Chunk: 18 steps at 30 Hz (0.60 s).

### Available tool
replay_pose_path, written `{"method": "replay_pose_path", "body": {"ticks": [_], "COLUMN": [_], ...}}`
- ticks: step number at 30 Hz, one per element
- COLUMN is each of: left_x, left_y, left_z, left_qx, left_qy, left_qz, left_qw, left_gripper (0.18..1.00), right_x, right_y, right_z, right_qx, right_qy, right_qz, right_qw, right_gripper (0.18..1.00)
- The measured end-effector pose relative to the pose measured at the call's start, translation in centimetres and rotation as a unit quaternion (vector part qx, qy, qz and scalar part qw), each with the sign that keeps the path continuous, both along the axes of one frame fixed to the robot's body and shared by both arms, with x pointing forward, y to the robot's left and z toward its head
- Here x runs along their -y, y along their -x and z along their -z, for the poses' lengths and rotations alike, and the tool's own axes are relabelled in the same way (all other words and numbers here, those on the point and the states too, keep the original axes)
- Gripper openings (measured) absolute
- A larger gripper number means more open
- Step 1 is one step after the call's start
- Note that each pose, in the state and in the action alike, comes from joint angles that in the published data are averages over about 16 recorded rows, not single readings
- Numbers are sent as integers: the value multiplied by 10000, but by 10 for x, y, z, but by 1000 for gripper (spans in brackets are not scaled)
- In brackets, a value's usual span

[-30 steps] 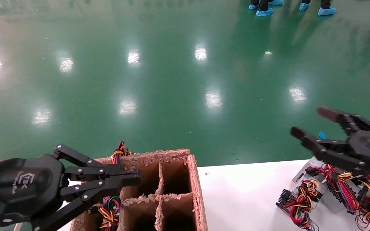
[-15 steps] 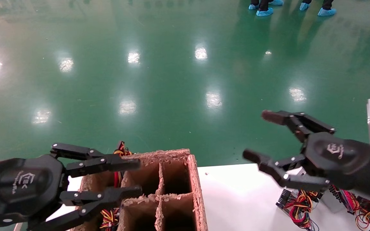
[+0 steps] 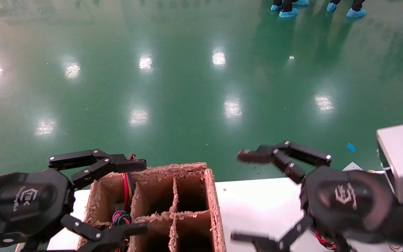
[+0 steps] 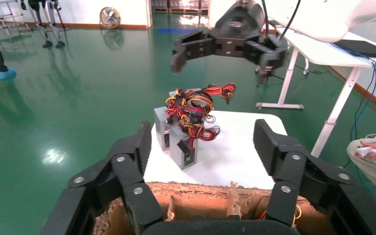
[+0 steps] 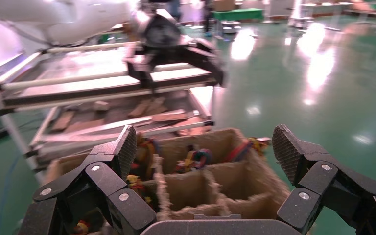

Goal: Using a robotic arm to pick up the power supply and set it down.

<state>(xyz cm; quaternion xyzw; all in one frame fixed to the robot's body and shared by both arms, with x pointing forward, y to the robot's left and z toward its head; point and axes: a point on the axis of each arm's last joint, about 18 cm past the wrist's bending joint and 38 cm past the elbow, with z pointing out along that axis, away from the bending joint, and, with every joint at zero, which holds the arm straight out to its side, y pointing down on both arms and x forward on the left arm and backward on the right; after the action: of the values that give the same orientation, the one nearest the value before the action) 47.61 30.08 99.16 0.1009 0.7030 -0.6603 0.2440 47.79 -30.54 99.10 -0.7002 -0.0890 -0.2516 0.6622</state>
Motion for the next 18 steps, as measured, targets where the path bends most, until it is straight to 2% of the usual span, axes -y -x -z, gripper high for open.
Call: {"method": "replay_pose_path", "body": {"ticks": [11, 18], "left_x": [0, 0], "left_y": [0, 0], "left_z": [0, 0], "left_qx": [-1, -1], "left_qy": [1, 1], "left_qz": [-2, -1], "left_qw": [10000, 10000], "left_gripper": [875, 958], "right_x": [-6, -5], "right_y": [6, 4], "right_z": [-3, -2], "right_qx": [54, 37], "right_qy": [185, 139], "right_qz": [-263, -200], "right_qw": [9995, 9997], "right_gripper": [1000, 1000]}}
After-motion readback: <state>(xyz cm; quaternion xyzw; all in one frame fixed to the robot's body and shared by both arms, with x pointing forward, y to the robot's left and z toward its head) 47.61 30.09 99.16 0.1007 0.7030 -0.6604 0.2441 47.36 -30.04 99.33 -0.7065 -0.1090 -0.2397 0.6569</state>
